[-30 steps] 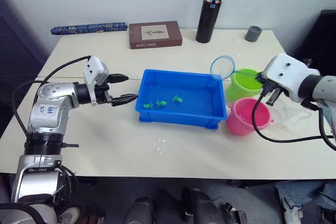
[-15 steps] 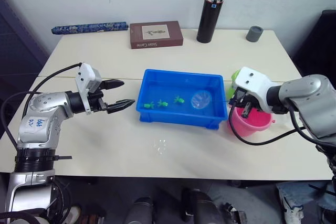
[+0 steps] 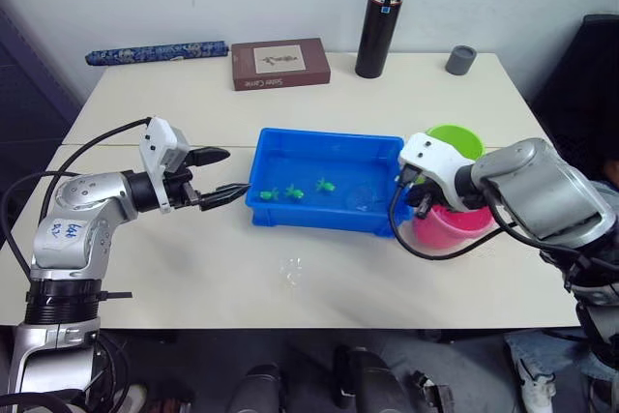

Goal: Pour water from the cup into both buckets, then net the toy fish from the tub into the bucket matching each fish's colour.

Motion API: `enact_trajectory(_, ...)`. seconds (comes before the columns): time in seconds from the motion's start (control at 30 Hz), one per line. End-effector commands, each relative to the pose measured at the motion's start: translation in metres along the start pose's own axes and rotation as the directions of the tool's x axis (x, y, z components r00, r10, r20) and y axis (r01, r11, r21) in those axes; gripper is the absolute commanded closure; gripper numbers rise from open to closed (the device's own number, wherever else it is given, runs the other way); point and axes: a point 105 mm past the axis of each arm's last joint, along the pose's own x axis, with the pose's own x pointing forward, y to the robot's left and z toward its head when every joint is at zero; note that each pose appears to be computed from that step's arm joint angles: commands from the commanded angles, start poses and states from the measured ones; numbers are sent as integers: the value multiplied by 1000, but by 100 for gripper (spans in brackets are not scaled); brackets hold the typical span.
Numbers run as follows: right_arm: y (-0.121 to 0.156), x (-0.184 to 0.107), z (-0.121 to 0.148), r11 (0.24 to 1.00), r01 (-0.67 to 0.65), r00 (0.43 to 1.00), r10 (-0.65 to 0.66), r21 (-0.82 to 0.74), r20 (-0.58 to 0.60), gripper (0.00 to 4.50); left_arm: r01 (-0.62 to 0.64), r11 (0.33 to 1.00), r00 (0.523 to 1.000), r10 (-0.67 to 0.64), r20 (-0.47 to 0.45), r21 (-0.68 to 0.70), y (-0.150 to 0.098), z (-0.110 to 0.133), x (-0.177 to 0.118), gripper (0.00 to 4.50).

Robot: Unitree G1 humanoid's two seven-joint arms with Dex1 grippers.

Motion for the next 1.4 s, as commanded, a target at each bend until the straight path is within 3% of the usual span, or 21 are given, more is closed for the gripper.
enact_trajectory(0.03,-3,-1,8,1000,27,1000,-27,1,8,450,-3,999,1000,2,23,41,-2,12,-3,3)
enact_trajectory(0.5,-1,18,31,996,4,994,-15,94,111,450,-29,999,1000,29,-1,44,-2,15,-15,3)
enact_trajectory(1.03,-13,-24,38,968,-73,965,7,242,261,450,17,998,1000,-18,15,62,1,20,-2,3)
enact_trajectory(1.3,-29,-45,24,967,-17,954,-61,256,295,450,65,993,997,-68,32,95,3,27,9,3)
enact_trajectory(1.4,-45,-68,14,959,31,930,-131,281,344,450,83,991,996,-87,35,106,3,30,14,3)
